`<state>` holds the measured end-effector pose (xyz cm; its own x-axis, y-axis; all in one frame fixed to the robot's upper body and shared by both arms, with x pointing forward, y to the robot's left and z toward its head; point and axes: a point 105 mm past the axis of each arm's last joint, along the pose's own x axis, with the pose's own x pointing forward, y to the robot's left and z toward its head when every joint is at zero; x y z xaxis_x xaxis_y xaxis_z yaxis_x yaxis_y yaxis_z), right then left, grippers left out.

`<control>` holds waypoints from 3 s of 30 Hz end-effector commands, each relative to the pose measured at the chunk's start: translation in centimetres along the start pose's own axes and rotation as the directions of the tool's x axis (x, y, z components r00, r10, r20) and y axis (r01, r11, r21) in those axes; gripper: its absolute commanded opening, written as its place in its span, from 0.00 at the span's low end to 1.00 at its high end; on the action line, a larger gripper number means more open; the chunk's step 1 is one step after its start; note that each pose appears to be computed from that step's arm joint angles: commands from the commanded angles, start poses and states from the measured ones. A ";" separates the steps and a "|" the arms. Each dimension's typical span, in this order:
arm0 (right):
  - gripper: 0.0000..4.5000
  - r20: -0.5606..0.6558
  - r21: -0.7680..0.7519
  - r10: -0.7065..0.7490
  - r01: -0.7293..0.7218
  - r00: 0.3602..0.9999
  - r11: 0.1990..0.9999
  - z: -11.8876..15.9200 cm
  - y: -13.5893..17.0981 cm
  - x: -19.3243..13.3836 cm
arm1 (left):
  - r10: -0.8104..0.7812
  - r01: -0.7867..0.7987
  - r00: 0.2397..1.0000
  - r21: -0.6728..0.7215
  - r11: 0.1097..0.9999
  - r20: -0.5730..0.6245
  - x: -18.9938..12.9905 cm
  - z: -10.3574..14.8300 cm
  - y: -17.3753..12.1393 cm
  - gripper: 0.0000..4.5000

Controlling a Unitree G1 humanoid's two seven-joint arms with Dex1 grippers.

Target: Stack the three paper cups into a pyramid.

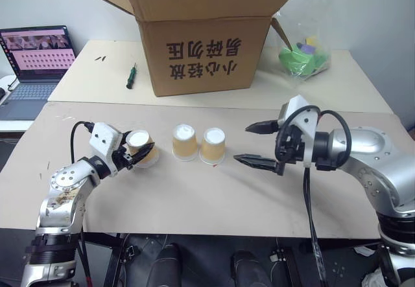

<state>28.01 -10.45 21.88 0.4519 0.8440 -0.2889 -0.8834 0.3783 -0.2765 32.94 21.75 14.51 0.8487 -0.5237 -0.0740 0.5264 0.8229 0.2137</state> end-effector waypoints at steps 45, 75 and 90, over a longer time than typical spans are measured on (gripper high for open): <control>1.00 0.017 -0.042 -0.188 0.188 0.982 0.981 -0.3 -1.1 -1.4 | -0.675 0.664 0.727 0.122 0.738 0.126 9.8 14.4 -7.4 0.62; 1.00 0.027 -0.032 -0.170 0.171 0.985 0.985 -0.2 -1.7 -1.3 | -0.614 0.602 0.766 0.123 0.789 0.190 8.3 16.0 -6.7 1.00; 1.00 -0.046 0.024 -0.380 0.382 0.924 0.924 -2.9 -6.1 -3.0 | 0.286 -0.251 0.930 -0.166 0.954 0.233 2.6 13.8 5.4 1.00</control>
<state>31.44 -14.45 20.53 0.6765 0.6899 -0.2575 -0.7350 0.6109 -0.2943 37.84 19.21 27.96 0.8707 -0.4680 0.1513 0.4715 0.8817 0.0139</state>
